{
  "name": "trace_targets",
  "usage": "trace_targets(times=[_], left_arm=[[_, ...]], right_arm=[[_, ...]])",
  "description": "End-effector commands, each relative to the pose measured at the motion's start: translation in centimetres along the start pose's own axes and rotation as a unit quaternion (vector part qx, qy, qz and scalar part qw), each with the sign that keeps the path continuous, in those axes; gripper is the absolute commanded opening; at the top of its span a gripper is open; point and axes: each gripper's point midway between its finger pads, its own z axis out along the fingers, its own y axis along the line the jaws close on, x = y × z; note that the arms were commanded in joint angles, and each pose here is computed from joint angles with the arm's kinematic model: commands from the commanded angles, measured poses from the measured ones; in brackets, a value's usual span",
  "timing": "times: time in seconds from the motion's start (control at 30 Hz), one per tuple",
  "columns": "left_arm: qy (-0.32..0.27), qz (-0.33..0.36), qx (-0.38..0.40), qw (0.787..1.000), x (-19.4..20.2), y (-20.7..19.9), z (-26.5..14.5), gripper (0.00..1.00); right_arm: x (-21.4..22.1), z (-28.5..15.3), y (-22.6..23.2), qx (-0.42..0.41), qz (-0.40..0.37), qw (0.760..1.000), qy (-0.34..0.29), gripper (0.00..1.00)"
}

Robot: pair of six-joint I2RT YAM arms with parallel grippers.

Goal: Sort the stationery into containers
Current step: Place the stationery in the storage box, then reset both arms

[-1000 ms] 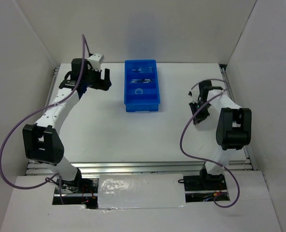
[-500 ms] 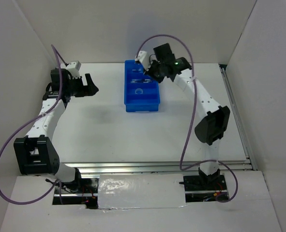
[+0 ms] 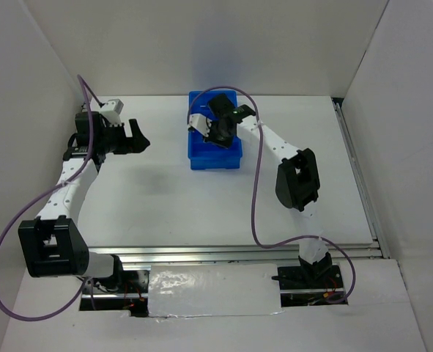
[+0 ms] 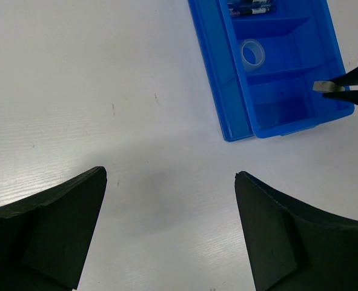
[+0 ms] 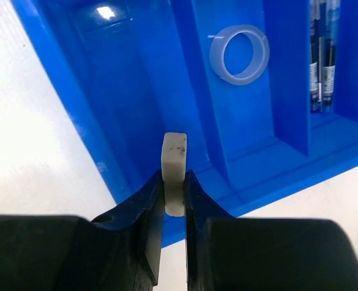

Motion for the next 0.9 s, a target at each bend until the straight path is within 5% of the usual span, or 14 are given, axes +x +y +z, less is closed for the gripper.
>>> trace_targets(times=[0.0, 0.4, 0.63, 0.8, 0.87], left_arm=[[-0.025, 0.033, 0.015, 0.999, -1.2, -0.9, -0.6, 0.99], [-0.03, 0.026, -0.02, 0.999, -2.2, 0.1, -0.3, 0.99], [-0.021, 0.05, -0.036, 0.998, -2.5, 0.4, -0.7, 0.99], [0.004, 0.075, -0.071, 0.995, -0.6, 2.0, -1.3, 0.99], [0.015, 0.083, -0.09, 0.992, 0.3, 2.8, -1.7, 0.99]], right_arm=[[-1.0, 0.5, -1.4, 0.026, -0.016, 0.999, -0.018, 0.13], [-1.6, 0.7, -1.1, 0.034, -0.02, 0.999, -0.02, 0.41], [-7.2, -7.8, -1.9, 0.045, 0.043, 0.991, -0.122, 0.54], [-4.9, -15.2, -2.8, 0.075, 0.198, 0.958, -0.191, 0.69], [0.8, -14.6, -2.6, 0.072, 0.297, 0.938, -0.166, 0.72]])
